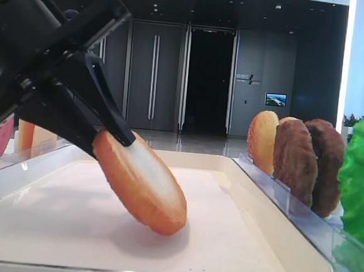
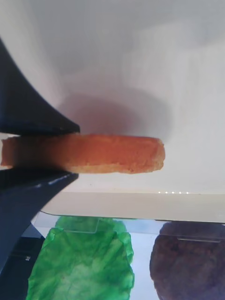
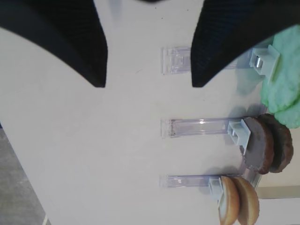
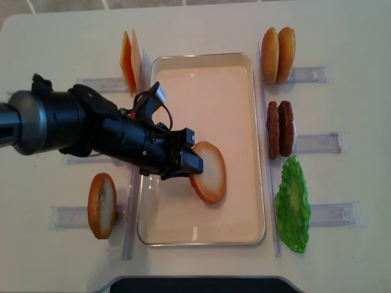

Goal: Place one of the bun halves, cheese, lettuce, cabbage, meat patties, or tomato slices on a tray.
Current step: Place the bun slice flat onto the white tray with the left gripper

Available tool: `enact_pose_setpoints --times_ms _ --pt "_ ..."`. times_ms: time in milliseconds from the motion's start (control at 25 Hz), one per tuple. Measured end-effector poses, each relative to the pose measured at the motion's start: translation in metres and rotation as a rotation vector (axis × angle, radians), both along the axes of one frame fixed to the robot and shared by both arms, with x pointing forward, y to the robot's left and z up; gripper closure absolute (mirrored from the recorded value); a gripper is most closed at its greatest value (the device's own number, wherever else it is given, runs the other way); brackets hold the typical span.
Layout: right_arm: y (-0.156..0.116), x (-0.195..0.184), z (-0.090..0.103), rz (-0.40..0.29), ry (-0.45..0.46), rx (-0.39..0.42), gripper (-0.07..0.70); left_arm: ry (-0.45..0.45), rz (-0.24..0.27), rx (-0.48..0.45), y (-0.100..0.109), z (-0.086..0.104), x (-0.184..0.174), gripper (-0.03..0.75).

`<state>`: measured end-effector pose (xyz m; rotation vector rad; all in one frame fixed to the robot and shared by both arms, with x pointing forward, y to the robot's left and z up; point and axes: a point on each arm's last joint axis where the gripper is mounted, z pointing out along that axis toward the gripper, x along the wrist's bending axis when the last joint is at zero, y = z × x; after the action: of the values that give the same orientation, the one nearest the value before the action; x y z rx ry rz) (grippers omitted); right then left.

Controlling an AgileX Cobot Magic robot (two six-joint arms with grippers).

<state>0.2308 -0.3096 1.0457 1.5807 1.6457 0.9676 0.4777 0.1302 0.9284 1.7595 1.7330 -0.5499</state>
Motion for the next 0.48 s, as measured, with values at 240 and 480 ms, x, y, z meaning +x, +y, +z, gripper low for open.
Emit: enact_pose_setpoints --times_ms 240,480 --pt "0.0000 0.0000 0.0000 0.000 0.000 0.000 0.223 -0.001 0.008 0.009 0.0007 -0.0005 0.0006 0.577" --pt "0.0000 0.0000 0.0000 0.000 0.000 0.000 0.223 -0.005 0.006 0.018 0.0012 -0.0012 0.0008 0.577"
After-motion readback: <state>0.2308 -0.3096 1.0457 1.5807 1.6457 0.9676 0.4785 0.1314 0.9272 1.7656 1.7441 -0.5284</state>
